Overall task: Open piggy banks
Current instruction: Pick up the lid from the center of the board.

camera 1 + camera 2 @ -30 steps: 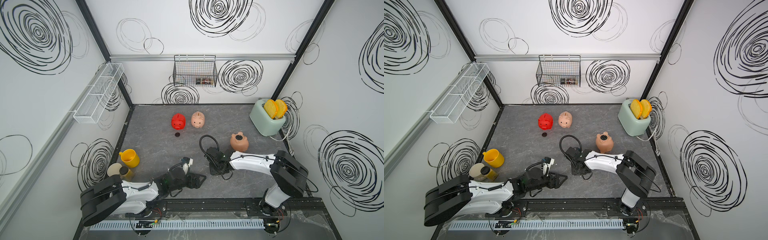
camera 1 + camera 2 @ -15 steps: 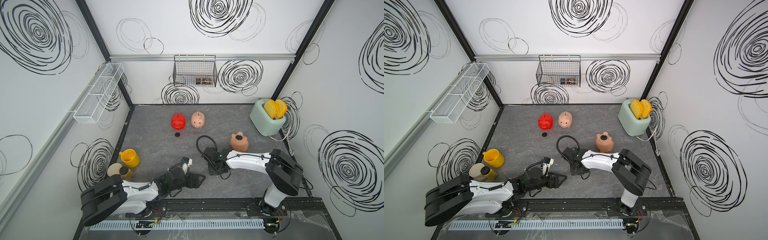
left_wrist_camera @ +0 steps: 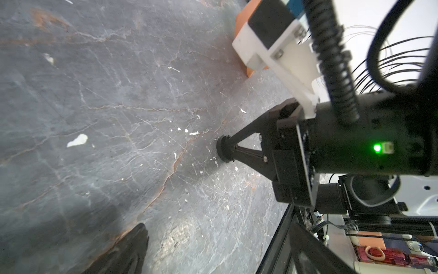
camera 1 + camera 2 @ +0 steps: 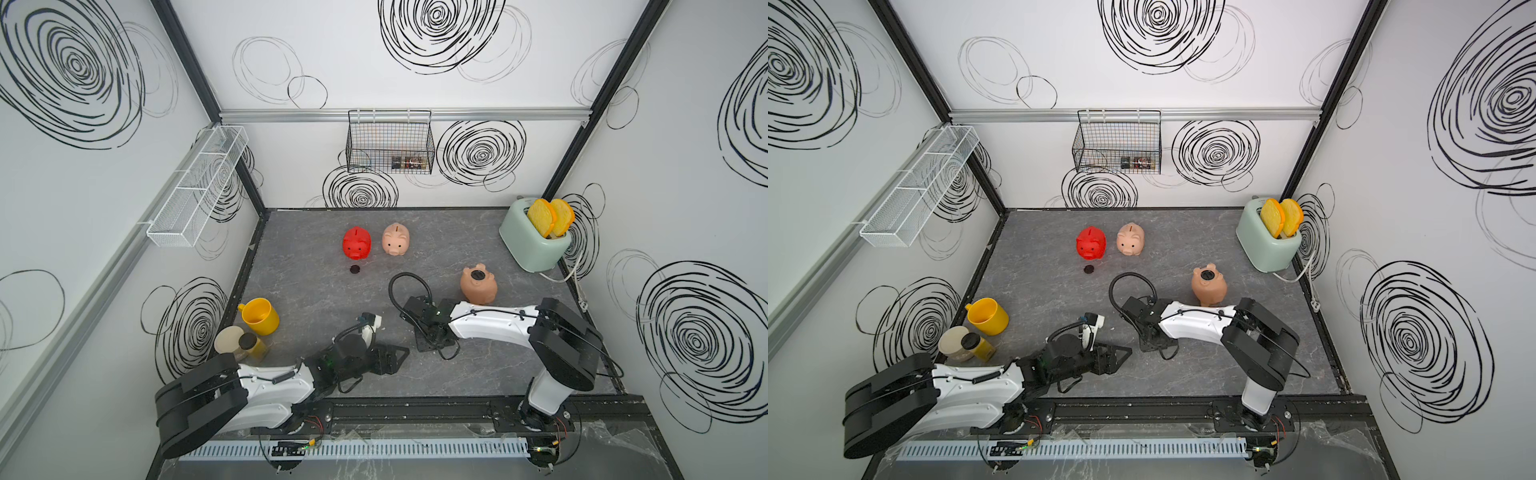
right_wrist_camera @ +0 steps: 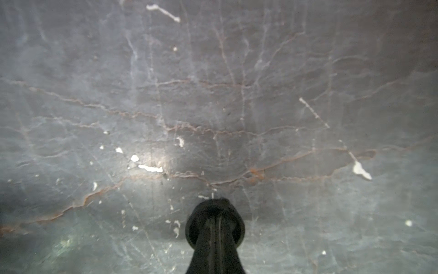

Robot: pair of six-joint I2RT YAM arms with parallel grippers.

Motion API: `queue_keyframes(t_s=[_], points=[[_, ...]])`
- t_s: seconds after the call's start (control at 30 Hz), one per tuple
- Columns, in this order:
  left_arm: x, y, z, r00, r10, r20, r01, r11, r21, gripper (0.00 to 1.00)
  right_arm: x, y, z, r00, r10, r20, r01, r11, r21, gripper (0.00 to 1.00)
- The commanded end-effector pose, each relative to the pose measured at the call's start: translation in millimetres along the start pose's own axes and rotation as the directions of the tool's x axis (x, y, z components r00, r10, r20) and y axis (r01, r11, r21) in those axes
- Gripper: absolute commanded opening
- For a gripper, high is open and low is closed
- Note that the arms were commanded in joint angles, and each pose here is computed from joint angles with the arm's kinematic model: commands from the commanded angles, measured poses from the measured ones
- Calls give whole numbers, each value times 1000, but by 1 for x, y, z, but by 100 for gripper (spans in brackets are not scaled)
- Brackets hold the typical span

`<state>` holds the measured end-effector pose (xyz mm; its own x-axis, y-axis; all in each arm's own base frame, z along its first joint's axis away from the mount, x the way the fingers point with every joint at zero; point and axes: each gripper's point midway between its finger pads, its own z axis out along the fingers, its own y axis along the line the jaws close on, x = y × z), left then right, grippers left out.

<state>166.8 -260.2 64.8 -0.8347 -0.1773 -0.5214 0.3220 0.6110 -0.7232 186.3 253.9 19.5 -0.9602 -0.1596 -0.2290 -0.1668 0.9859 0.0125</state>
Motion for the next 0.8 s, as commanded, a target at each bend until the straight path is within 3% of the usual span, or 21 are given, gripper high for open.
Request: queue_keyframes(t_s=[0.0, 0.23, 0.43, 0.77], points=[[-19, -7, -2, 998, 22, 66, -22, 1000, -4, 96, -12, 10, -22, 996, 22, 85, -13, 995, -98, 0], [-39, -12, -9, 993, 54, 109, -52, 999, -14, 96, -47, 20, -63, 964, 65, 259, 20, 949, -315, 0], [-69, -6, -13, 986, 51, 156, -47, 999, -28, 96, -71, 13, -60, 964, 165, 211, -38, 864, -503, 0], [-123, 14, -9, 970, 77, 231, -48, 990, -130, 96, -121, 1, -47, 949, 241, 204, -92, 829, -551, 0]])
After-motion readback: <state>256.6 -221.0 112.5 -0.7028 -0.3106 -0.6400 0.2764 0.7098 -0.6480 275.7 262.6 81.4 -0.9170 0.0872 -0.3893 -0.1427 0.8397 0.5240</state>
